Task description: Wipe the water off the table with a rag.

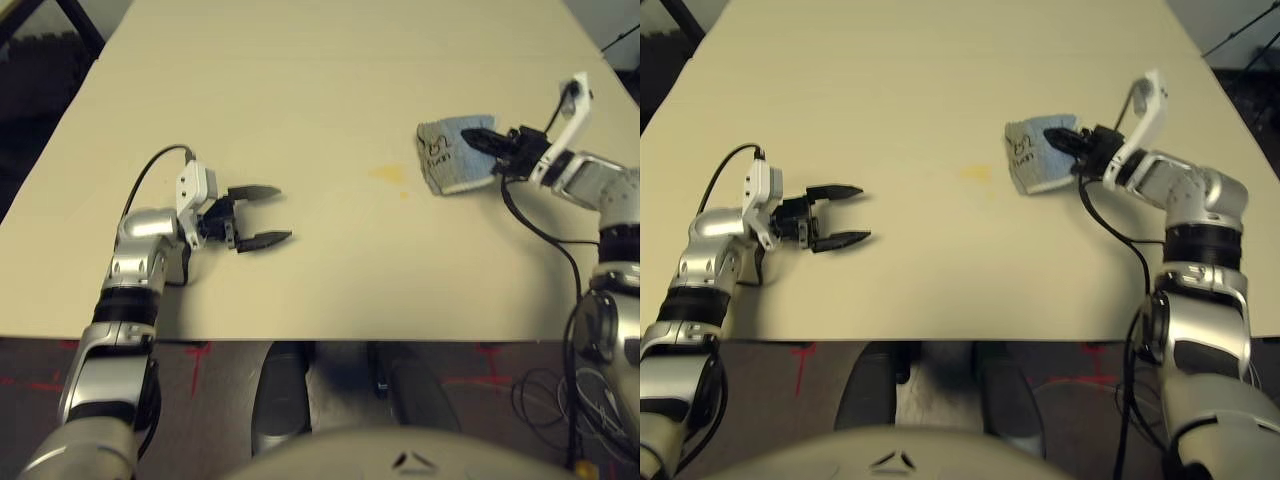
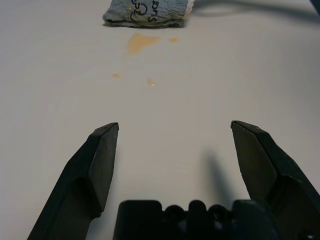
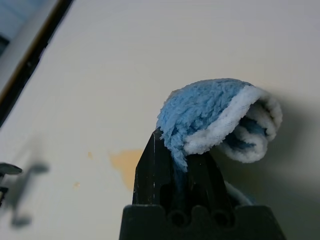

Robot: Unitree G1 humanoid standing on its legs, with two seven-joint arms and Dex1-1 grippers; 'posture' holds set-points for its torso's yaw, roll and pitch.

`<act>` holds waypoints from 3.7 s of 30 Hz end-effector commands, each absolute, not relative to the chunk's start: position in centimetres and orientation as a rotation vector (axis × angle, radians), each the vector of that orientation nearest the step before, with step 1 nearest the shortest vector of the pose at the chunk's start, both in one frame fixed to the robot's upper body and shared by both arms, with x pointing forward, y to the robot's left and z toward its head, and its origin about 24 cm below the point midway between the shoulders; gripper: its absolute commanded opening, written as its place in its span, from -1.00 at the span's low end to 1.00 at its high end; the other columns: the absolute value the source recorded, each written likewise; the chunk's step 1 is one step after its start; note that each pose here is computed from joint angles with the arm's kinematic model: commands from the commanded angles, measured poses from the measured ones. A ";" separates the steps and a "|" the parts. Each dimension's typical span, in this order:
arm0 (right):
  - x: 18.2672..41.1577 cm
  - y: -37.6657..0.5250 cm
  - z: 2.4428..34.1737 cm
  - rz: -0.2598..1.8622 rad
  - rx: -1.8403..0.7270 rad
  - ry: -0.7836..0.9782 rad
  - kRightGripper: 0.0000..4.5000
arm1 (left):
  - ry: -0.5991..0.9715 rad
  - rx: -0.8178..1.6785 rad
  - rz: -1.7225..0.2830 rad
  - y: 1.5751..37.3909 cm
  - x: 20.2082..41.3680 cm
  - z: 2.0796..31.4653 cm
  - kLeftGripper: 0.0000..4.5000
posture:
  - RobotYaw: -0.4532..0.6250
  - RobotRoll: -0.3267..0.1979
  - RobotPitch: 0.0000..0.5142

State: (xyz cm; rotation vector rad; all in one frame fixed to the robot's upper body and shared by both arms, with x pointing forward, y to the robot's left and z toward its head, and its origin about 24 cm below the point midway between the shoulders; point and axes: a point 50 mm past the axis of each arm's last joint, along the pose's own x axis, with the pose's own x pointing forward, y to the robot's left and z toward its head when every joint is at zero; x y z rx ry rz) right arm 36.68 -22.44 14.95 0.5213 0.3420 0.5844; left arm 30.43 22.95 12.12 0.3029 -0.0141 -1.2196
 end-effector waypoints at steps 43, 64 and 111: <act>35.6 -15.3 10.1 0.847 0.381 0.644 -1.00 | 0.017 0.317 -1.143 23.8 30.3 11.0 1.00 | 0.12 0.25 -0.16; 33.4 -28.1 16.8 0.496 0.407 0.365 -1.00 | 0.003 0.316 -1.179 22.9 31.5 10.9 1.00 | -0.02 0.25 -0.22; 33.1 -37.8 20.3 -0.021 -0.094 -0.113 0.99 | -0.171 0.199 -0.483 27.7 34.6 14.6 1.00 | 0.04 0.25 -0.25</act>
